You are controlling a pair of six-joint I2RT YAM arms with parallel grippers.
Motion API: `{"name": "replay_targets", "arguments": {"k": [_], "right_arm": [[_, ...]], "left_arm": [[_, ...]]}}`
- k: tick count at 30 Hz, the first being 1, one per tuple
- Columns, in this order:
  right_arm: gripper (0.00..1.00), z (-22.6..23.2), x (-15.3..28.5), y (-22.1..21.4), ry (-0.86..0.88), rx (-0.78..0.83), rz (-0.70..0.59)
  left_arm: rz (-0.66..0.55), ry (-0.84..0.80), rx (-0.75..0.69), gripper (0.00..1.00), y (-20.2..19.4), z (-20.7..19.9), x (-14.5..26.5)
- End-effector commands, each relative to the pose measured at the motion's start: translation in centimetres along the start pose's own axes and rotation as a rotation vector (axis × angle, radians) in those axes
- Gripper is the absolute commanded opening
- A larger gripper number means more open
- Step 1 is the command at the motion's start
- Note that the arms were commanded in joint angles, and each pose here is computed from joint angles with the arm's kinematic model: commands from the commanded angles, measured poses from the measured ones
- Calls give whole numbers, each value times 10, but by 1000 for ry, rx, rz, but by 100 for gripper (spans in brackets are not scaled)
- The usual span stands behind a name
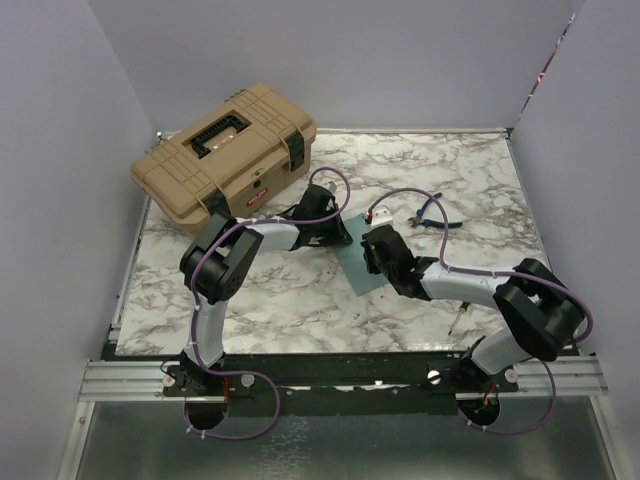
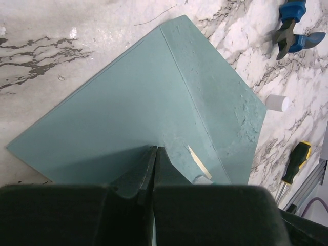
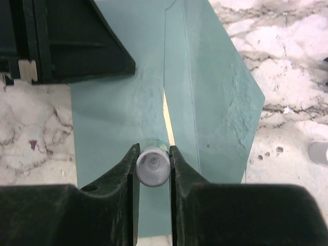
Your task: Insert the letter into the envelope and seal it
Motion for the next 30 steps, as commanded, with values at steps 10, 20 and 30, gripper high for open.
{"name": "replay_targets", "arguments": {"k": [10, 20, 30], "right_arm": [[0, 8, -48, 11, -118, -35, -113], [0, 3, -19, -11, -46, -52, 2], [0, -2, 3, -24, -3, -73, 50]], "left_arm": [[158, 187, 36, 0, -43, 51, -10], [164, 207, 52, 0, -43, 55, -8], [160, 218, 56, 0, -37, 55, -7]]}}
Point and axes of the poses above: each gripper's point midway between its finger pads, its own x axis back along the fingers, its own z axis along the line the jaws close on, y = z × x, the point moved 7 cm from there along x, back along the fingers, and after that the axes turned 5 degrees about -x, right-handed, at the moved point
